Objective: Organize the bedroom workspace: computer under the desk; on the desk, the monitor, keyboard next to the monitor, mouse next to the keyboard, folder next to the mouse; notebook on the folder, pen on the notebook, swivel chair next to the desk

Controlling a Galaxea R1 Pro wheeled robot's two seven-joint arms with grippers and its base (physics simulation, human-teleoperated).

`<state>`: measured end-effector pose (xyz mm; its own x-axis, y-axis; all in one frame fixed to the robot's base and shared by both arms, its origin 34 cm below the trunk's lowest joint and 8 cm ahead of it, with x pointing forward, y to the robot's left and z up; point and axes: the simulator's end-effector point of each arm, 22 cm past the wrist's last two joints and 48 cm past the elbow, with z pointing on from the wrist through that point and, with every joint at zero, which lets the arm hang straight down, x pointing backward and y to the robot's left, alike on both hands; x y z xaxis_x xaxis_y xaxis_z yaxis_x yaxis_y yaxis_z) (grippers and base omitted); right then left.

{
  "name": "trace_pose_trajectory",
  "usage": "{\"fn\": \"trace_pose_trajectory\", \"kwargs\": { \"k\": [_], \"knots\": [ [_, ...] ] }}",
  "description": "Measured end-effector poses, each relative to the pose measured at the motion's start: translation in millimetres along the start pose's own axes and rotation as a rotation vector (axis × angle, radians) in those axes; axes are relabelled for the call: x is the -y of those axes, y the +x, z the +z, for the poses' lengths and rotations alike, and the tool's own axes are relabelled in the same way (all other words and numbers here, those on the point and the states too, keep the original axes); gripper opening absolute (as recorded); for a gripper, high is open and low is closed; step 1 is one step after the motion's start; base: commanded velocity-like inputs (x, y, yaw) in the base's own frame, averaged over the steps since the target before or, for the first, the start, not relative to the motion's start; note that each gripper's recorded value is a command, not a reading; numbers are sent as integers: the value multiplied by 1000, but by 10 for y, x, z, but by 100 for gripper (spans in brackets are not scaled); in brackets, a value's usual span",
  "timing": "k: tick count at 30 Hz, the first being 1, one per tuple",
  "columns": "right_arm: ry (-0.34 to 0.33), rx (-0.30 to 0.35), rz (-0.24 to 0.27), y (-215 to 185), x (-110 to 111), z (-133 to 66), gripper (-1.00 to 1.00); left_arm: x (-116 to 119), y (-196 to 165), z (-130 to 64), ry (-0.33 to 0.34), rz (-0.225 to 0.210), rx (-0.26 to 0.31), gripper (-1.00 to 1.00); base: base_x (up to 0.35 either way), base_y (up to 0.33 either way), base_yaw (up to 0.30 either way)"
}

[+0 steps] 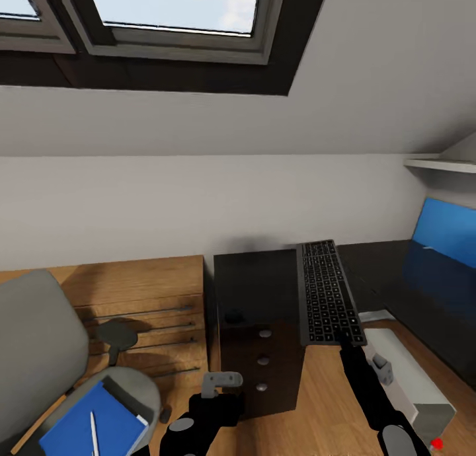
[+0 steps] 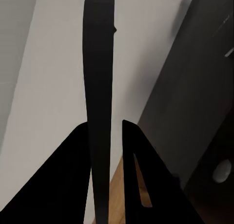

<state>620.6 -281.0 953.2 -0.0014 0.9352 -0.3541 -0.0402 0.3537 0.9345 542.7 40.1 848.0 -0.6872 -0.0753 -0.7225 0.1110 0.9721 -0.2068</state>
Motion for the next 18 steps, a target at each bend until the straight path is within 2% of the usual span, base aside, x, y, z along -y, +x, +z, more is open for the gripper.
{"fn": "trace_pose_trajectory", "kwargs": {
  "k": [18],
  "knots": [
    [3, 1, -1, -6, 9, -2, -100, 7, 9, 2, 1, -1, -4, 100, 0, 8, -285]
  ]
}}
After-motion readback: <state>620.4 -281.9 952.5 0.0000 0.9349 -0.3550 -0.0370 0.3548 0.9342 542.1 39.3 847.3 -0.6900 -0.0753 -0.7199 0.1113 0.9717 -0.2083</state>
